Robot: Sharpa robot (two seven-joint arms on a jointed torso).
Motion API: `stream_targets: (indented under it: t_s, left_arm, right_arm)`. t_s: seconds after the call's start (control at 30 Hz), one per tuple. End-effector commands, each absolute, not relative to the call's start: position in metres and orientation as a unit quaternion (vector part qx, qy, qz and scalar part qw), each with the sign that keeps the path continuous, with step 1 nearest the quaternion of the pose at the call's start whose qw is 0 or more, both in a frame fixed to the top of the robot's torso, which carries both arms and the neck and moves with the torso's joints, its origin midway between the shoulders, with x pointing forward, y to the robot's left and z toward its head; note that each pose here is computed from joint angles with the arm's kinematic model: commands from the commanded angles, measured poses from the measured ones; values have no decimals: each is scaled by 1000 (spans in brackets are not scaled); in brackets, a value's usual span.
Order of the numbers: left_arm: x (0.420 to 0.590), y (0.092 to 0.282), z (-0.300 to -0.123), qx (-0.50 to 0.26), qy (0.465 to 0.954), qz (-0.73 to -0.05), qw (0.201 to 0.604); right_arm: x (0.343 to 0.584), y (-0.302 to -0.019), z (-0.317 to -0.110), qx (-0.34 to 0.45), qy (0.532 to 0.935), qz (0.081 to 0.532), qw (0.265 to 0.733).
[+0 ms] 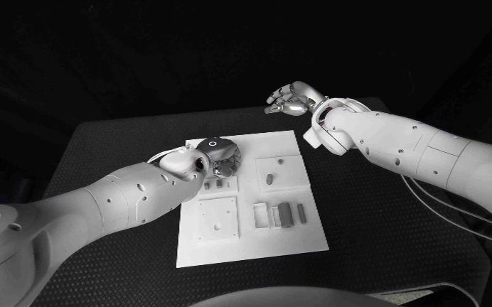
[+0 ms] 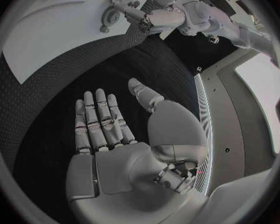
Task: Assemble the parts on the task board
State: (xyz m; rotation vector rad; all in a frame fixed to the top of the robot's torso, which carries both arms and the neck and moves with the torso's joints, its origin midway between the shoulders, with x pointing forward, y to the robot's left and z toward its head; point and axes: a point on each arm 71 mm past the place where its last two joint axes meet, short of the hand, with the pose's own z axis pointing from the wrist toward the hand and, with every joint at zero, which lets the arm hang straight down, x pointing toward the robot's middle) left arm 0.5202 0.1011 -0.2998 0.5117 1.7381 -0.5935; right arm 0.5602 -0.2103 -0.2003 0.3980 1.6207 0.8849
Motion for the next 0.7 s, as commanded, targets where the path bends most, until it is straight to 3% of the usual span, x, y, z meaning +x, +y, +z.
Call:
stream_targets:
  t_s: [0.03, 0.4, 0.7]
  left_arm:
    - [511, 107, -319, 224, 770, -245, 545]
    - [510, 113, -313, 204, 763, -261, 555]
    - [514, 115, -296, 177, 749, -281, 573]
  right_arm:
    - [560, -209, -200, 167, 695, 385, 583]
    - [560, -209, -200, 167, 695, 385, 584]
    - [560, -210, -200, 168, 695, 384, 584]
